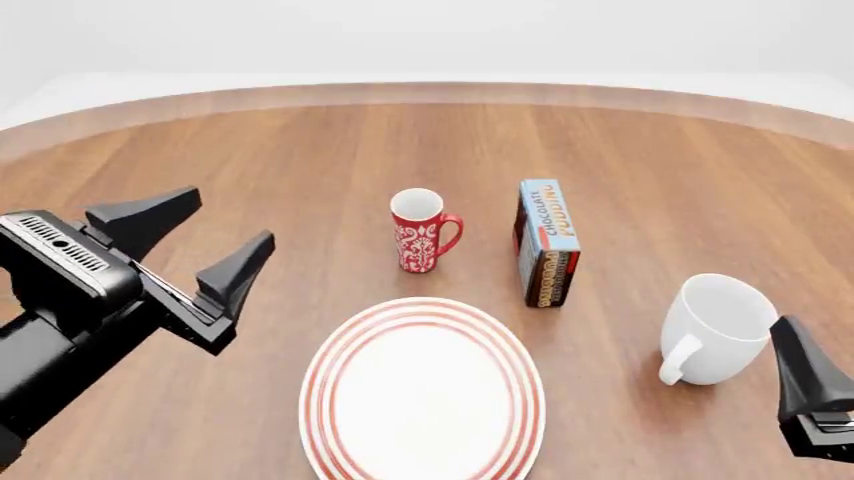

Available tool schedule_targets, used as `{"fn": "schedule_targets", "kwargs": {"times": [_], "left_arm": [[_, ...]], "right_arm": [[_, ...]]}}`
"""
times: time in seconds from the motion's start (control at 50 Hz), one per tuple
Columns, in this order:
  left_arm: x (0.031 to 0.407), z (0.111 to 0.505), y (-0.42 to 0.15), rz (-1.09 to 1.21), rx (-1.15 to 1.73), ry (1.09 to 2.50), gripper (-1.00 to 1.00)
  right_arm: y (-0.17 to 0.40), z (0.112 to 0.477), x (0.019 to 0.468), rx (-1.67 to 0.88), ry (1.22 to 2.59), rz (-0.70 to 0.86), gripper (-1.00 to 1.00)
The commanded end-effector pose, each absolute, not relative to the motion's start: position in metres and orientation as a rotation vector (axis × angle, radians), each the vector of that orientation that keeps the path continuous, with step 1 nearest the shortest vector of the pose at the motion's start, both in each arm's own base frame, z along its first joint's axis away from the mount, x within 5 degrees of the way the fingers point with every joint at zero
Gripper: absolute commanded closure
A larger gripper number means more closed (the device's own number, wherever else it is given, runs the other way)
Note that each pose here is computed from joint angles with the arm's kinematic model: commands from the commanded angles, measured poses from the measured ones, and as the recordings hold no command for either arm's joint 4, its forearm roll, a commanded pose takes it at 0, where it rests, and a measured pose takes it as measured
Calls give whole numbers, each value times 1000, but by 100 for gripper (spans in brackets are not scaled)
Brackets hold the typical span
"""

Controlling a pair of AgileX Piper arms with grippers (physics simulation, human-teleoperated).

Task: Pick up the white mug and put it on the plate, and put the chocolate pudding to the right of the plate.

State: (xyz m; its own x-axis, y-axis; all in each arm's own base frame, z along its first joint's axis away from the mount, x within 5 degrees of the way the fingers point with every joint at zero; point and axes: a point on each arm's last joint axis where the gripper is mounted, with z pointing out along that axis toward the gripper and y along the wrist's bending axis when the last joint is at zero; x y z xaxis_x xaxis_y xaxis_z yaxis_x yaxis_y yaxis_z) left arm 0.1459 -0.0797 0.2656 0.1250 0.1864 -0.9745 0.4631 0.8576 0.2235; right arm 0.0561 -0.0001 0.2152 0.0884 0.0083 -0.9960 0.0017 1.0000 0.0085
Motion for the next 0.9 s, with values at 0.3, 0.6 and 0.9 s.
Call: {"fn": "schedule_targets", "kwargs": {"times": [0.3,0.6,0.9], "left_arm": [[166,260,-120,-304,669,1461,-100],[175,261,-139,-342,707,1461,-100],[181,259,-163,-386,764,1458,-100]], "right_arm": [[0,215,56,8,1483,4,-100],[0,215,57,5,1483,5,-100],[0,215,57,6,1483,7,-100]]}}
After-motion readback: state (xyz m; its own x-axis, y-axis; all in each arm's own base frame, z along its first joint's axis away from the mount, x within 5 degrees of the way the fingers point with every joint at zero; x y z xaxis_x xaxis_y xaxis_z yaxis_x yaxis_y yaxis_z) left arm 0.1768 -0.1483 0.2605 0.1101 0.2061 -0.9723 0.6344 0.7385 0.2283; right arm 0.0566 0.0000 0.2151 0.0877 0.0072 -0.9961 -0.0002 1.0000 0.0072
